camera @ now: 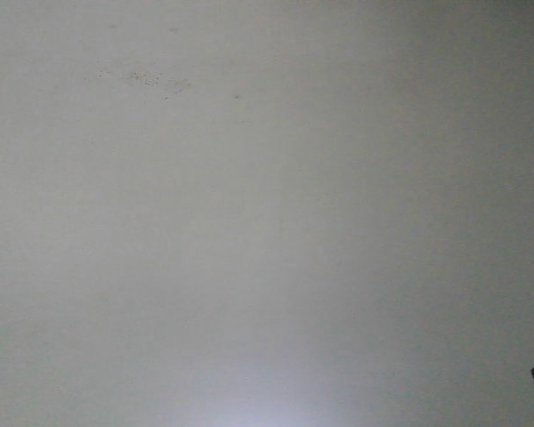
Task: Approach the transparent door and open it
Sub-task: 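Turn the base away from the white wall toward the door area, then drive the base toward the transparent sliding door on the wooden platform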
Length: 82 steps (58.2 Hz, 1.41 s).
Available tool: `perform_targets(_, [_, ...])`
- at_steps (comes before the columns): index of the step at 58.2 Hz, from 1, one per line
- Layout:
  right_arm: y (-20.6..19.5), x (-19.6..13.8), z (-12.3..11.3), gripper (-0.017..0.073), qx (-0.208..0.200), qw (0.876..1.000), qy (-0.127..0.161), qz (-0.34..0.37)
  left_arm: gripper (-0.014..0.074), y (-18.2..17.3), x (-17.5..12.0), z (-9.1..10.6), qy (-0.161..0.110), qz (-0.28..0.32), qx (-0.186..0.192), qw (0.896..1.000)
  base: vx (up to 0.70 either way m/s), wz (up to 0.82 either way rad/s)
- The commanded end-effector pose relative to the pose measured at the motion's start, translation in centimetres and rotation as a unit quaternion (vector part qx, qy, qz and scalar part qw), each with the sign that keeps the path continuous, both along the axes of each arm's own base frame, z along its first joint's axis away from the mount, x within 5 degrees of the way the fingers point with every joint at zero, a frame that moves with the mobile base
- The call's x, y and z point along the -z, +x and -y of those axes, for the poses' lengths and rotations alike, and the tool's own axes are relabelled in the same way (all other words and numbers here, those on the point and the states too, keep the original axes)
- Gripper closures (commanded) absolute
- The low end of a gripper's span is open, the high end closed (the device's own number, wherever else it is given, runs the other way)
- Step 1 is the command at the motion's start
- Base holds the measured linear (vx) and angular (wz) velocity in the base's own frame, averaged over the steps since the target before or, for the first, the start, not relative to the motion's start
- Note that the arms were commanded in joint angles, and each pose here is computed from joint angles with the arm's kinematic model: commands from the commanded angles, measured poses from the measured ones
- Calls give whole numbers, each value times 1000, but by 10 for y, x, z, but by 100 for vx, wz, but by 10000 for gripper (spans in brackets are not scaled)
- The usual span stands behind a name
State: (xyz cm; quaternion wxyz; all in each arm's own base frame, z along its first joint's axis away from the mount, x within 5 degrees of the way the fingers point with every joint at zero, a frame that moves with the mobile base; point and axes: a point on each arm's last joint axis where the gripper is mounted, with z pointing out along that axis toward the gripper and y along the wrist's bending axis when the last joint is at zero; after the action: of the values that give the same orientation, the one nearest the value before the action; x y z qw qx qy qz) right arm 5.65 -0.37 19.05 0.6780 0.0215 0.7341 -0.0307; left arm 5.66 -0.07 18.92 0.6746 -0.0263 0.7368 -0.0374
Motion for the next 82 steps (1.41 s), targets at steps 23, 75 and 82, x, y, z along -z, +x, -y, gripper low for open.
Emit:
perform_targets(23, [-1,-7,1,562,6,999,-6,44,591,0,-6,1,-3,45,4,999,21,20])
perform_targets(75, [-1,-7,1,562,6,999,-6,44,591,0,-6,1,-3,45,4,999,43,34])
perform_targets(82, [-1,-7,1,562,6,999,-6,44,591,0,-6,1,-3,45,4,999,50,45])
